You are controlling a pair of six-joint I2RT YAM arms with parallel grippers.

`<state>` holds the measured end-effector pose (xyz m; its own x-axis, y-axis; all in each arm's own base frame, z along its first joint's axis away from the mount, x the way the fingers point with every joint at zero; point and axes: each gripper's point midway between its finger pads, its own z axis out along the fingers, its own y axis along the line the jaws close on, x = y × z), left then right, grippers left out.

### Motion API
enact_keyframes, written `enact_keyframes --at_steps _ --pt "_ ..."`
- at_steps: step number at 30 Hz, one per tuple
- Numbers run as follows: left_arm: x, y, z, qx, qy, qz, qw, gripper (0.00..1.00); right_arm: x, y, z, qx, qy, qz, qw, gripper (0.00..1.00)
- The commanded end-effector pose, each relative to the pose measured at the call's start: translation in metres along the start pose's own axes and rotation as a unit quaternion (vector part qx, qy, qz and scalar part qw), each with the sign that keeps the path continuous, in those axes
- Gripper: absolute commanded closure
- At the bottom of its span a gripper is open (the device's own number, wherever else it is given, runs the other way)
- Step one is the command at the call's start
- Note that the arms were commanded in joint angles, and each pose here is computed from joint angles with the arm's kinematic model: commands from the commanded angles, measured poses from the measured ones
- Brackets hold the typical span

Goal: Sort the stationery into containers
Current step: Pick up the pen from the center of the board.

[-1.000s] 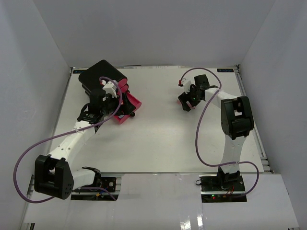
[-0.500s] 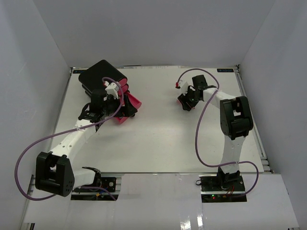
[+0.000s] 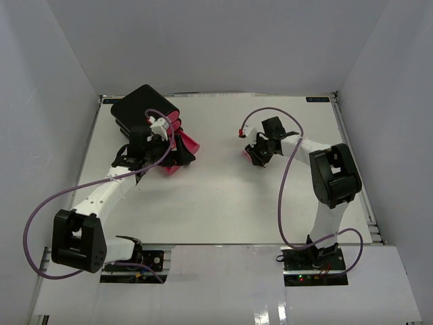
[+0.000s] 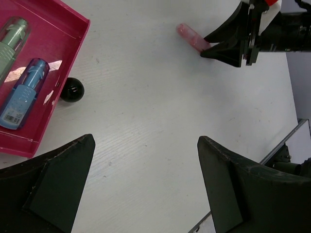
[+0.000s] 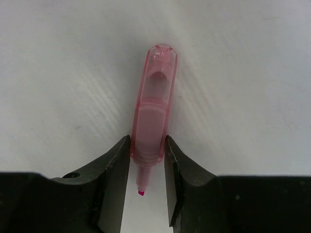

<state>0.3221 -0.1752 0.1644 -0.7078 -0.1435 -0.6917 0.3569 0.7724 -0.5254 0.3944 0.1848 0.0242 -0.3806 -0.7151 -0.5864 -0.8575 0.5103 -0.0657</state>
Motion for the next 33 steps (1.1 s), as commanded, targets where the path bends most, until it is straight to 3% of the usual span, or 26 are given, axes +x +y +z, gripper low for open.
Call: enact_keyframes --at_steps 1,7,12,17,20,33 --pt "-0.015 -0.016 -0.006 0.024 -0.013 -0.024 0.999 0.02 -0.017 0.030 -0.009 -0.007 -0.023 -0.009 1.000 0.66" --pt "-0.011 -0.037 -0.011 0.075 -0.023 -0.087 0.993 0.02 -0.048 0.083 -0.033 -0.018 -0.080 -0.037 0.996 0.64" --pt "-0.023 -0.050 -0.018 0.095 -0.050 -0.122 0.987 0.02 -0.097 0.115 -0.071 -0.001 -0.171 -0.049 0.984 0.65" --pt "-0.037 -0.061 -0.020 0.097 -0.082 -0.133 0.983 0.02 -0.146 0.151 -0.108 -0.002 -0.282 -0.065 0.957 0.65" --pt "-0.043 -0.074 -0.020 0.113 -0.096 -0.127 0.981 0.02 -0.162 0.173 -0.119 -0.018 -0.313 -0.071 0.947 0.65" --pt "-0.025 -0.105 -0.010 0.129 -0.102 -0.083 0.983 0.32 -0.175 0.196 -0.134 -0.037 -0.344 -0.047 0.937 0.65"
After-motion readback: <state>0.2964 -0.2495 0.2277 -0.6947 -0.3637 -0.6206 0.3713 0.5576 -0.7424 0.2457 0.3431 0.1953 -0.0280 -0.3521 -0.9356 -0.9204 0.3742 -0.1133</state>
